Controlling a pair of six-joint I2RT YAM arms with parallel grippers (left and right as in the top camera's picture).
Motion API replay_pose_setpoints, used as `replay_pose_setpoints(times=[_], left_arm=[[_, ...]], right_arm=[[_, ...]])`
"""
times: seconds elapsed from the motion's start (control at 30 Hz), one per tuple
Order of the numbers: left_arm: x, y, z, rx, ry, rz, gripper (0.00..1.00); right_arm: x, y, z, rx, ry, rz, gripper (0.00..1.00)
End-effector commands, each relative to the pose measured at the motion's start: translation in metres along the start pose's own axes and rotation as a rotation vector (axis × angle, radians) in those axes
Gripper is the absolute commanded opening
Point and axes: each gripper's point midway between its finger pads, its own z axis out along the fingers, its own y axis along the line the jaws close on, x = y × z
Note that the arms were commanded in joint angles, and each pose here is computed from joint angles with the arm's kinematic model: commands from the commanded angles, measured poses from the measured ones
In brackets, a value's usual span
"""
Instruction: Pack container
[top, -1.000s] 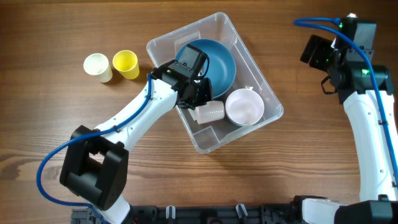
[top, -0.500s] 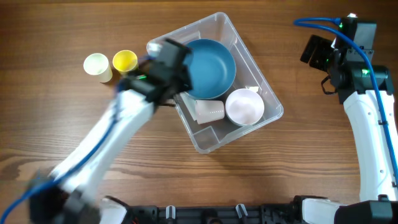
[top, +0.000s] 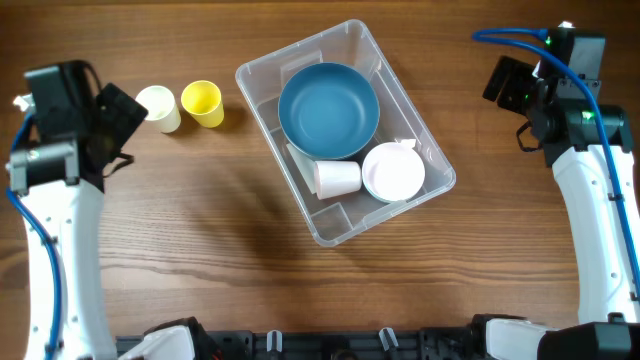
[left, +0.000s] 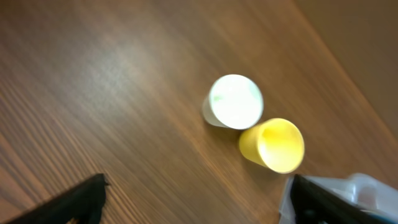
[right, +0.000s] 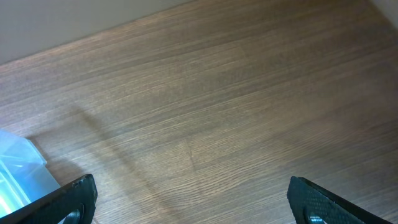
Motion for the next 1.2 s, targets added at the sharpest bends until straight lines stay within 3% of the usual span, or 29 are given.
replay_pose_setpoints(times=[0.0,0.17,0.3,0.37,0.67,0.9,1.17], left_arm=[[0.009,0.005,0.018,0.006,0.091,-0.018,1.00],[0.015,0.007,0.028,-0.018,0.122,-0.014,1.00],[0.015,0.007,0.028,-0.018,0.123,-0.014,1.00],[0.015,0.007,0.028,-0.018,0.124,-0.014,1.00],[0.015,0.007,0.028,-0.018,0.123,-0.014,1.00],[0.015,0.007,0.028,-0.018,0.123,-0.014,1.00],[0.015,0.007,0.028,-0.018,0.124,-0.014,1.00]], right_arm=[[-0.003,0.001,0.001,-0.001,-0.005,0.034,1.00],[0.003,0.027,-0.002,-0.154,0.032,0.030,1.00],[0.025,0.086,-0.018,-0.497,0.122,-0.102,1.00],[0.036,0.107,-0.024,-0.557,0.148,-0.146,0.99],[0.113,0.203,-0.063,-0.552,0.191,-0.502,0.99],[0.169,0.226,-0.087,-0.595,0.342,-0.541,0.99],[0.227,0.258,-0.073,-0.585,0.432,-0.679,0.96]])
